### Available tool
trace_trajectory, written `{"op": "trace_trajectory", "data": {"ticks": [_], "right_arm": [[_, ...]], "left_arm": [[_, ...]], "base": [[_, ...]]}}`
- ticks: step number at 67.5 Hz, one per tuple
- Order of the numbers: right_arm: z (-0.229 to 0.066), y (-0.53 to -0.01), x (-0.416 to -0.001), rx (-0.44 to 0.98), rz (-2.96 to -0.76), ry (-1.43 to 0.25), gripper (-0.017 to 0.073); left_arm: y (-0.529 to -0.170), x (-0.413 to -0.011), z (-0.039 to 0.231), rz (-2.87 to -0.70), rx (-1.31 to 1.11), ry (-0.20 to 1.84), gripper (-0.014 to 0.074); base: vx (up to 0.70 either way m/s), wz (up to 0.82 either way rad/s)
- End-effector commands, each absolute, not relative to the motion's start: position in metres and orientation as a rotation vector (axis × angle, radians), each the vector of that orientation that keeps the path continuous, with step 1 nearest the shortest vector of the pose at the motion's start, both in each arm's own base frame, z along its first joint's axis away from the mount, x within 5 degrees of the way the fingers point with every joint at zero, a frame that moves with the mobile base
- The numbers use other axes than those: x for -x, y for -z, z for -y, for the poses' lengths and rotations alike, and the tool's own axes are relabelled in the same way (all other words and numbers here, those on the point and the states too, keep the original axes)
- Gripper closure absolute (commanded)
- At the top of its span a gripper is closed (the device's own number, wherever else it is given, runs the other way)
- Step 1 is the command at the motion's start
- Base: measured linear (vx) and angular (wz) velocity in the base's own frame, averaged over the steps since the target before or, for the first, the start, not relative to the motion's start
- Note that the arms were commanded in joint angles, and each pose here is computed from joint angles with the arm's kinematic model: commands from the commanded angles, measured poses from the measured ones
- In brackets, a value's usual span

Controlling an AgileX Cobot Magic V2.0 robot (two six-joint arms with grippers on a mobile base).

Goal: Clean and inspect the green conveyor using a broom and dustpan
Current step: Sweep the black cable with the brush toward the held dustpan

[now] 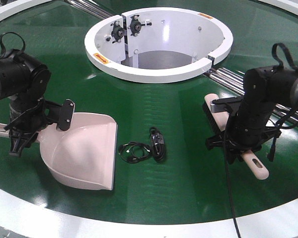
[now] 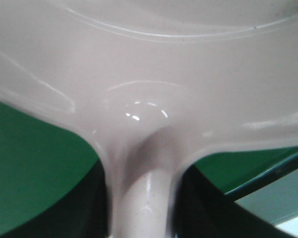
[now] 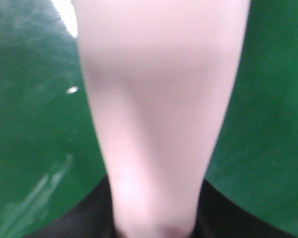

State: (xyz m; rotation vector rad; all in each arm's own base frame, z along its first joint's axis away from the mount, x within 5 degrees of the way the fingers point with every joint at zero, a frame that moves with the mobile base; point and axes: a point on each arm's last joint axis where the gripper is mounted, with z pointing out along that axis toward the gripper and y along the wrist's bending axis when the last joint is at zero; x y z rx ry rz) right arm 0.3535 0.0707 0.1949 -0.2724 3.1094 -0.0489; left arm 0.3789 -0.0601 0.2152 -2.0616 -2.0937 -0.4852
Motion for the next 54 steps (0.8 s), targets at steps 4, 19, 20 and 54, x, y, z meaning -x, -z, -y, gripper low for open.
{"op": "trace_trajectory", "data": {"ticks": [4, 19, 20, 54], "right_arm": [[-0.080, -0.227, -0.344, 0.278, -3.071, 0.061, 0.0564], [-0.120, -0.230, -0.333, 0.330, -3.066, 0.088, 0.0564], [-0.125, -0.231, -0.333, 0.327, -3.061, 0.091, 0.0564], [-0.178, -0.215, -0.353, 0.245, -3.137, 0.119, 0.0564]], "left_arm": [[-0.241, -0.376, 0.058, 2.105, 2.065, 0.561, 0.0600], [-0.241, -0.376, 0.058, 2.105, 2.065, 0.561, 0.0600], [-0.241, -0.376, 0.058, 2.105, 2.065, 0.561, 0.0600], [-0.241, -0.376, 0.058, 2.105, 2.065, 0.561, 0.0600]], "base": [[0.00, 0.00], [0.00, 0.00], [0.00, 0.00], [0.00, 0.00]]}}
